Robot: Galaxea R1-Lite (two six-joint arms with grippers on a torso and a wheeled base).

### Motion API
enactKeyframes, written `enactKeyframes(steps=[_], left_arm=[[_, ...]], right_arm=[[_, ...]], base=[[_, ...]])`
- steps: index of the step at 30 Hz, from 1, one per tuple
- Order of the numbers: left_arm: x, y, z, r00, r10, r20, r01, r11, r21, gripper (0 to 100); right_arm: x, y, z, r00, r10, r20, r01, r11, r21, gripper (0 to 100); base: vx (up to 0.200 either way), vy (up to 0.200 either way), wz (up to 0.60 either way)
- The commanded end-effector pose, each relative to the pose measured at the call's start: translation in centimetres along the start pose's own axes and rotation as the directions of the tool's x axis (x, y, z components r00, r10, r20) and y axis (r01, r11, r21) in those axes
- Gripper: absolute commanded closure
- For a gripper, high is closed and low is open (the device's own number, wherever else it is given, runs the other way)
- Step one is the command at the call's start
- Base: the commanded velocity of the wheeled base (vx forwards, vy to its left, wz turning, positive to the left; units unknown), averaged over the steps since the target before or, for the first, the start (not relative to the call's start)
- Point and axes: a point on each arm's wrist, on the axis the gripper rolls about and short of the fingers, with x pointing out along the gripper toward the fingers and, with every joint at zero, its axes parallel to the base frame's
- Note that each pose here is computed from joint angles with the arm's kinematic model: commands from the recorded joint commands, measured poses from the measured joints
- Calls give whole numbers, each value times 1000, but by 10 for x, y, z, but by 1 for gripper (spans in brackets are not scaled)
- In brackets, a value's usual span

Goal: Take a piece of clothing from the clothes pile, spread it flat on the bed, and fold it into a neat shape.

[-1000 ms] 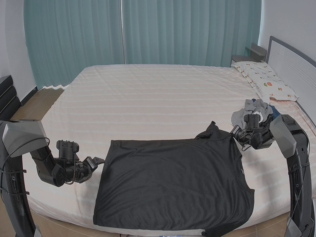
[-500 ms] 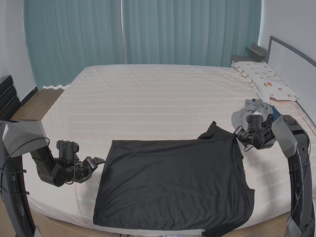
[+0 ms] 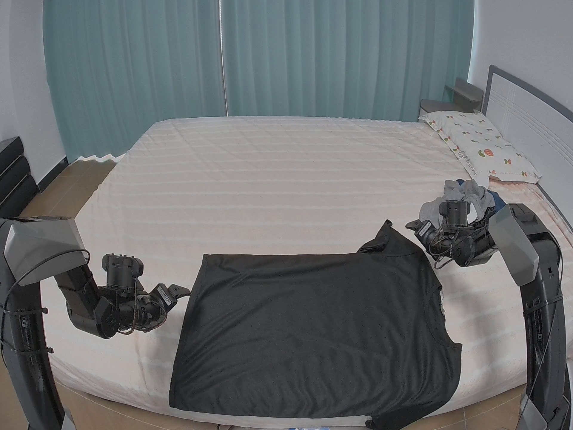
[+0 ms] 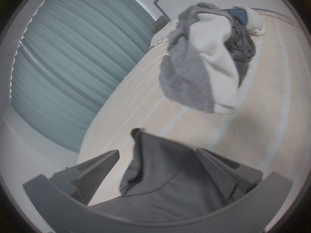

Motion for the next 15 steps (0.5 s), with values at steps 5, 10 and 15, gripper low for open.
enactKeyframes(steps=[5, 10, 15], left_arm=[[0, 0, 0, 1000, 0, 0, 0, 1000, -1, 0], [0, 0, 0, 1000, 0, 0, 0, 1000, -2, 0], [0, 0, 0, 1000, 0, 0, 0, 1000, -2, 0]], right_arm=[[-10, 68, -41, 992, 80, -99, -85, 995, -47, 0], [4, 81, -58, 987, 44, -154, -55, 997, -63, 0], [29, 69, -76, 994, -17, -110, 8, 997, -81, 0]], base=[[0, 0, 0], [0, 0, 0], [0, 0, 0]])
